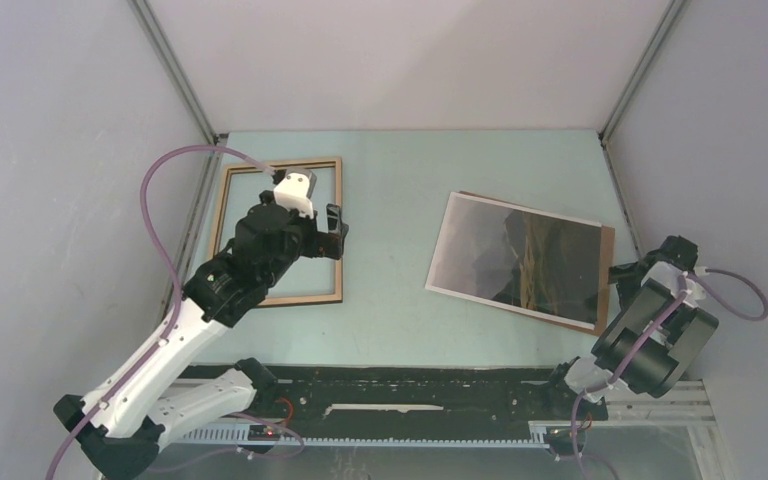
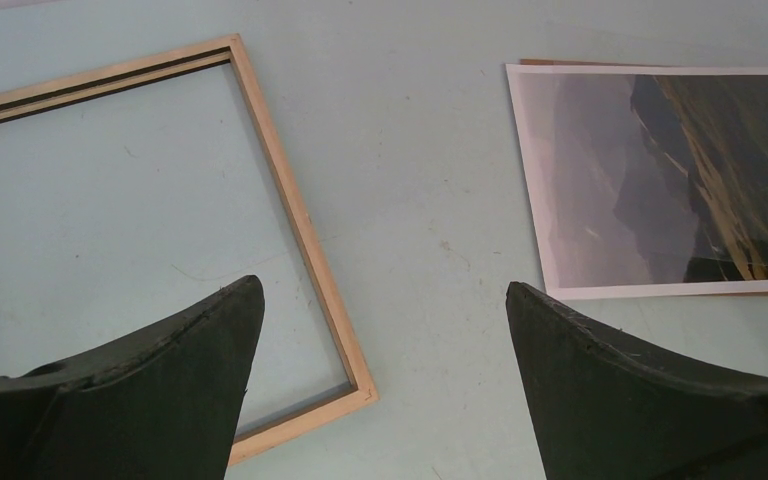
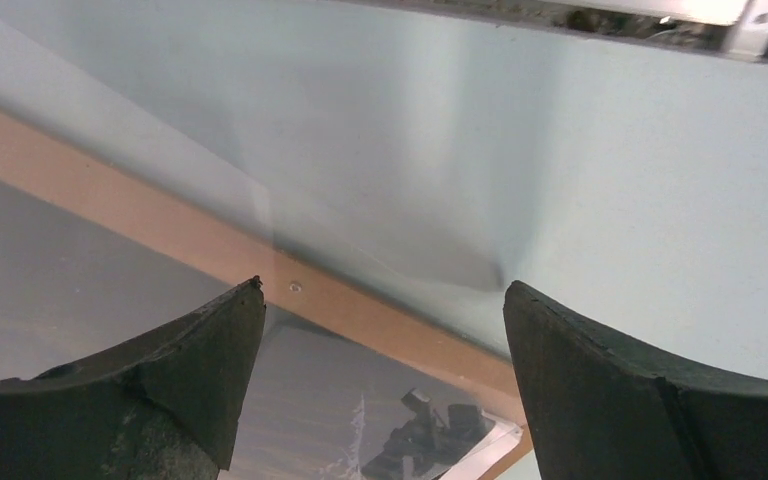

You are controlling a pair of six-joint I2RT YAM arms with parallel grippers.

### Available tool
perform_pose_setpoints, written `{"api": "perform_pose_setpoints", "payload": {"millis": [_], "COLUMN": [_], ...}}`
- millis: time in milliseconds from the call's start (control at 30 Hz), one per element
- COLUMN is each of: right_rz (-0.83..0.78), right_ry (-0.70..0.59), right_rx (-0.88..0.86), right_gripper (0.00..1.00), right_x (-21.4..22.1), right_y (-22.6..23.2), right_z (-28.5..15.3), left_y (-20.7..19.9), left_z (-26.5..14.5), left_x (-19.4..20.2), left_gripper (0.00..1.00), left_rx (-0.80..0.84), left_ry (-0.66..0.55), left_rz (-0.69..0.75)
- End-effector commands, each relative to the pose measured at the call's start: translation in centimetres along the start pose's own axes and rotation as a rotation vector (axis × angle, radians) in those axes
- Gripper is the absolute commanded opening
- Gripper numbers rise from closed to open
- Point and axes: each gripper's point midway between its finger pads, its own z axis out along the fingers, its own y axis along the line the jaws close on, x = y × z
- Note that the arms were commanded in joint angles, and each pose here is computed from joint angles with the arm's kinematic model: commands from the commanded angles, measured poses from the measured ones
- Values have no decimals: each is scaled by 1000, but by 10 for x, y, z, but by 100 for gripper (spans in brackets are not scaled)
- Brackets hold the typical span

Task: Put the photo into the frame

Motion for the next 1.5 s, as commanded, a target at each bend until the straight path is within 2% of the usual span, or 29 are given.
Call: {"api": "perform_pose_setpoints", "payload": {"millis": [0,200,433,533,633,733,800,933,1100,1300,1467], "right_rz": [12,-32,-272,-320,-350,-372,-379,-333,-271,-226,-180], "right_ry": [111,173,290,315,322,335,341,387,351,334,360], "right_rx": [-95,-275,-475,-526,-580,-616,-635,-676,-685,-682,-700], "right_gripper": [95,90,85,82,80,80,81,81,81,80,74], "right_x": [23,62,119,135,143,146,146,145,129,119,113], "right_y": [13,29,61,66,69,71,74,73,69,71,80], "right_z": [5,-11,-44,-53,-57,-58,-56,-54,-47,-37,-34], "left_y": [3,4,1,-11,-38,-76,-100,-132,-176,-205,-220], "left_z": [8,15,21,25,34,58,80,134,181,228,249], "left_x": [7,14,20,21,32,49,52,74,74,83,80], "left_gripper": [100,100,100,100,100,100,100,100,100,100,100], "left_rx": [-21,-41,-43,-19,56,189,249,242,328,370,393], "left_ry": [6,38,72,103,160,181,173,265,262,248,238], "left_rz": [-11,1,-20,-121,-305,-432,-439,-406,-481,-547,-580]}}
